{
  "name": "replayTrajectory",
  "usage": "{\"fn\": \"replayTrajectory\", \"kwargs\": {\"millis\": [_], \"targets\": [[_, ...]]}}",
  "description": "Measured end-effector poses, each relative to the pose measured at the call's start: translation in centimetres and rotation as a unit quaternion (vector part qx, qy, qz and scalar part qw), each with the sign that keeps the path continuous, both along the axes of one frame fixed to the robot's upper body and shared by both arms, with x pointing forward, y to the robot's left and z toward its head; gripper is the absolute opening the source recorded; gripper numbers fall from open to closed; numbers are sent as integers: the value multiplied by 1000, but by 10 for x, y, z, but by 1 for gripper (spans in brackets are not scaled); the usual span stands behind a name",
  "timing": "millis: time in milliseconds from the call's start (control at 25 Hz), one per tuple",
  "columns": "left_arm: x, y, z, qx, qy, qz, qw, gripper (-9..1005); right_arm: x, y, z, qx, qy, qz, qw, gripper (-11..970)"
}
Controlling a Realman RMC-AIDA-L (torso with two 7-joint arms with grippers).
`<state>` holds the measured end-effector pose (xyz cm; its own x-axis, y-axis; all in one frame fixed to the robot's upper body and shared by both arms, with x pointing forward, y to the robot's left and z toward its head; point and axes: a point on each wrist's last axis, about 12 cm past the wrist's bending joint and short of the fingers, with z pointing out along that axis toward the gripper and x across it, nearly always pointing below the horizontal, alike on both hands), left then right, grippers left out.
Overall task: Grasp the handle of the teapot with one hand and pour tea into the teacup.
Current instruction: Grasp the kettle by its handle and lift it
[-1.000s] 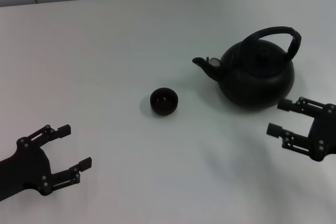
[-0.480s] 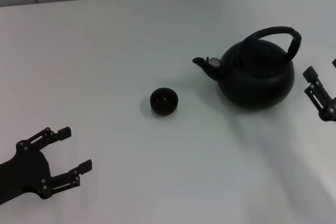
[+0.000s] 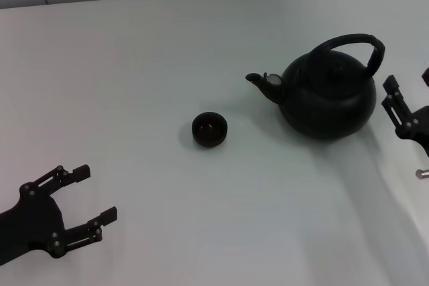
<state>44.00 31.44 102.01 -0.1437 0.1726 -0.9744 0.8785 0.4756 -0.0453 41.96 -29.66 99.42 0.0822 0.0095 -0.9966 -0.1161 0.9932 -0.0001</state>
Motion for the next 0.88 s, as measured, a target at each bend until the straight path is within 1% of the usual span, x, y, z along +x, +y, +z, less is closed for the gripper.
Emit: {"fn": "replayTrajectory", "kwargs": {"millis": [320, 440, 880], "targets": [[-2, 0, 0, -6, -2, 6, 1000, 864, 17, -2, 4, -21, -3, 15, 1000, 667], [-2, 1, 1, -6, -3, 7, 1000, 863, 25, -3, 3, -28, 5, 19, 999, 666], [2, 3, 5, -17, -11, 16, 1000, 864, 44, 0, 6, -36, 13, 27, 999, 667]]}}
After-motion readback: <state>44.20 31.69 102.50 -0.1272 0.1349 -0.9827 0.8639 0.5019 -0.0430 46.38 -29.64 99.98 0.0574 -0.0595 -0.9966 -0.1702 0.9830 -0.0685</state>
